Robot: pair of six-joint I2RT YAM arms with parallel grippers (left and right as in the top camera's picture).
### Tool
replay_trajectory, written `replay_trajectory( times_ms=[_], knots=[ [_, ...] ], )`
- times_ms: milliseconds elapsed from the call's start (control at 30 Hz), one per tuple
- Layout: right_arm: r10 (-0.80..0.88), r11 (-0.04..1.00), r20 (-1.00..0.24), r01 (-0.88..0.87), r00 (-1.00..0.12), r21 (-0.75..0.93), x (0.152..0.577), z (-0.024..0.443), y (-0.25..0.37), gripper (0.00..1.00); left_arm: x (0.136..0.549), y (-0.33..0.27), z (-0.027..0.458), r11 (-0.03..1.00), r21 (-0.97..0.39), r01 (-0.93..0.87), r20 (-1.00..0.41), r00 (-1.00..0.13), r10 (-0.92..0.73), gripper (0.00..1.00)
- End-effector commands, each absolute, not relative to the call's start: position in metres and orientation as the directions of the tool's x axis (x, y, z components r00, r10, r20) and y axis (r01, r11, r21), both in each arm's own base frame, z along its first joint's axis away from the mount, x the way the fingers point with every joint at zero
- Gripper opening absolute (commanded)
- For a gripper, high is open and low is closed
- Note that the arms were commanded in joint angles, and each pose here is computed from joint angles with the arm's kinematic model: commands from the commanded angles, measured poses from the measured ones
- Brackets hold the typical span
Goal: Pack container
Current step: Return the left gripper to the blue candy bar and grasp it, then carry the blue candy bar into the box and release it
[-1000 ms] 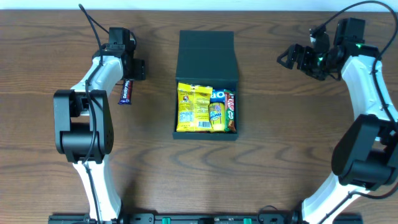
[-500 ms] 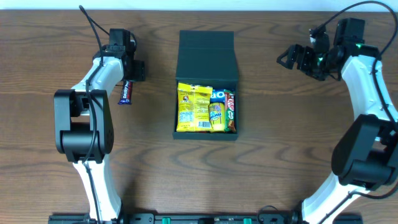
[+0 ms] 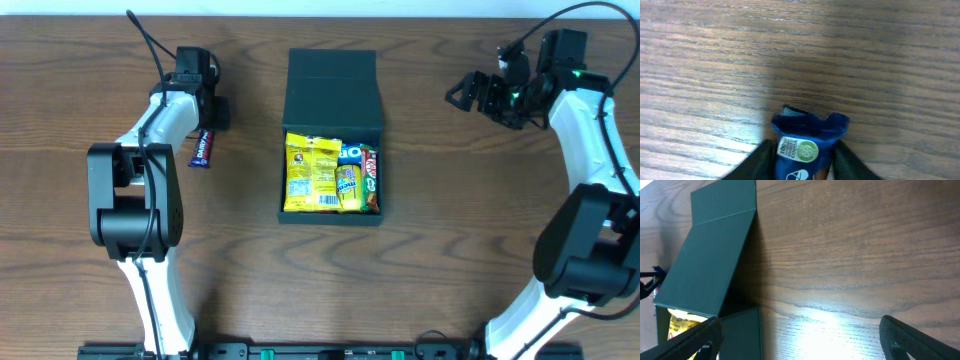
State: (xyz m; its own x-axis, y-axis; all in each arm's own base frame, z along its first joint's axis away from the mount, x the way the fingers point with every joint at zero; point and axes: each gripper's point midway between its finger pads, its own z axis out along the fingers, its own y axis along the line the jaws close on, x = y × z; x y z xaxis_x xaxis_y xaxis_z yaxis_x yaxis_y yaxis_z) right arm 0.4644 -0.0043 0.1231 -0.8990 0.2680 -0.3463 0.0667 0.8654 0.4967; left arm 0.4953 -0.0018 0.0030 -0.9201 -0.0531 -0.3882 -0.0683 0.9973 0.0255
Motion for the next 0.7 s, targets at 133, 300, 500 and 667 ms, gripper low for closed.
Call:
replay_trajectory(
  times_ms=[133,300,500,667],
  knots=[
    [0.279,0.864,-0.379,0.059,-0.883,0.499,0.467,0.14,-0.007,0.99,0.49,-0.002,-0.01,0.991,0.009,-0.131,-0.362,-0.925,-0.119,0.11],
    [0.278,0.866,-0.39,0.053,-0.878,0.498,0.47,0.141,-0.008,0.99,0.497,-0.002,0.005,0.978,-0.025,-0.207,-0.377,-0.904,-0.201,0.06],
    [0.285,0.868,-0.411,0.051,-0.866,0.494,0.474,0.143,-0.014,0.99,0.515,-0.014,0.058,0.982,-0.045,-0.186,-0.449,-0.874,-0.186,0.06],
    [0.312,0.866,-0.416,0.076,-0.854,0.494,0.474,0.144,-0.029,0.99,0.53,-0.042,0.129,0.99,-0.028,-0.141,-0.575,-0.808,-0.132,0.06]
  ],
)
